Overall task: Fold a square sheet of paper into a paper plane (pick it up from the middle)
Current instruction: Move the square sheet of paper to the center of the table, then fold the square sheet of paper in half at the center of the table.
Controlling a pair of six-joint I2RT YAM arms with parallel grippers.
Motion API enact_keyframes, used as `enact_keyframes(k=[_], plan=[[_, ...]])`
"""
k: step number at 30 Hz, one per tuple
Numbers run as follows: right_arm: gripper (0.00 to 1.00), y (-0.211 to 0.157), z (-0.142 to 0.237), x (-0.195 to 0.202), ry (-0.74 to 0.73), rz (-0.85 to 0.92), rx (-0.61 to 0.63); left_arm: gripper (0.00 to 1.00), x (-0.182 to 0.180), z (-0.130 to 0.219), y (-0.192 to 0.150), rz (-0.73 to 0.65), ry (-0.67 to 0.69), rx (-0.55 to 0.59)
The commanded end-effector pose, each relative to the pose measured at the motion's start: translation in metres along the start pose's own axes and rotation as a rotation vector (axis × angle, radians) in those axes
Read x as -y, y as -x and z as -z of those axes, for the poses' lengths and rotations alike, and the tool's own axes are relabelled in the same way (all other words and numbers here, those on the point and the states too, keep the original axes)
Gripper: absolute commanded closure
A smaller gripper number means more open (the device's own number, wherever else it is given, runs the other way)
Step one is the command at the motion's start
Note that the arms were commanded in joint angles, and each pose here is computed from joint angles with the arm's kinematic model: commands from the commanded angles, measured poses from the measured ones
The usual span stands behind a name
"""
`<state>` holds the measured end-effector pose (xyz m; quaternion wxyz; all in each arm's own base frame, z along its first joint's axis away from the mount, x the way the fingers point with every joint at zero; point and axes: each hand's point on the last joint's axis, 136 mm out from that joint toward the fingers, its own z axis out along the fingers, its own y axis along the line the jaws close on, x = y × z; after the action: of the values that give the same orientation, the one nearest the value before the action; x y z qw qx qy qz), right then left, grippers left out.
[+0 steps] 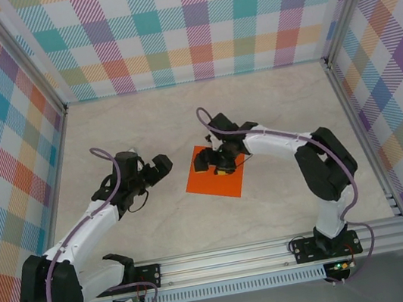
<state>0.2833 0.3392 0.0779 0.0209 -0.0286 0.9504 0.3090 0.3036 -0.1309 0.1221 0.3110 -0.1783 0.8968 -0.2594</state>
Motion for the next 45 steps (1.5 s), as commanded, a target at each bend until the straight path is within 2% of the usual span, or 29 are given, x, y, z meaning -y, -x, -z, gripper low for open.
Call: enact_keyframes(k=[1, 7, 10, 15, 22, 27, 30, 32, 35, 38, 45], plan=[[0.27, 0.002, -0.023, -0.004, -0.038, -0.092, 0.001, 0.00, 0.002, 0.008, 0.010, -0.020, 0.018, 0.023], [0.27, -0.014, -0.053, -0.003, -0.031, -0.092, -0.082, 0.00, -0.003, 0.011, 0.009, -0.023, 0.038, 0.029], [0.27, -0.031, -0.058, 0.015, -0.073, -0.093, -0.124, 0.00, -0.002, 0.011, 0.009, -0.023, 0.036, 0.027], [0.28, -0.063, -0.049, 0.046, -0.141, -0.051, -0.183, 0.00, 0.000, 0.007, 0.006, -0.024, 0.022, 0.006], [0.28, -0.090, -0.026, 0.065, -0.177, 0.071, -0.249, 0.00, 0.009, -0.002, 0.000, -0.019, -0.031, -0.036], [0.24, -0.063, 0.002, 0.028, -0.124, 0.112, -0.126, 0.00, 0.017, -0.012, -0.006, -0.010, -0.064, -0.077], [0.18, -0.036, 0.025, 0.043, -0.314, 0.069, 0.004, 0.00, 0.019, -0.018, -0.011, -0.012, -0.059, -0.110], [0.12, -0.023, 0.040, 0.068, -0.522, -0.007, 0.052, 0.00, 0.021, -0.022, -0.016, -0.019, -0.058, -0.126], [0.11, -0.011, 0.036, 0.069, -0.582, -0.026, 0.052, 0.00, 0.020, -0.028, -0.021, -0.025, -0.051, -0.142], [0.05, -0.004, 0.029, 0.069, -0.597, -0.026, 0.057, 0.00, 0.019, -0.031, -0.021, -0.027, -0.039, -0.147], [0.00, 0.002, 0.008, 0.067, -0.579, -0.032, 0.020, 0.00, 0.019, -0.031, -0.021, -0.053, -0.030, -0.157]])
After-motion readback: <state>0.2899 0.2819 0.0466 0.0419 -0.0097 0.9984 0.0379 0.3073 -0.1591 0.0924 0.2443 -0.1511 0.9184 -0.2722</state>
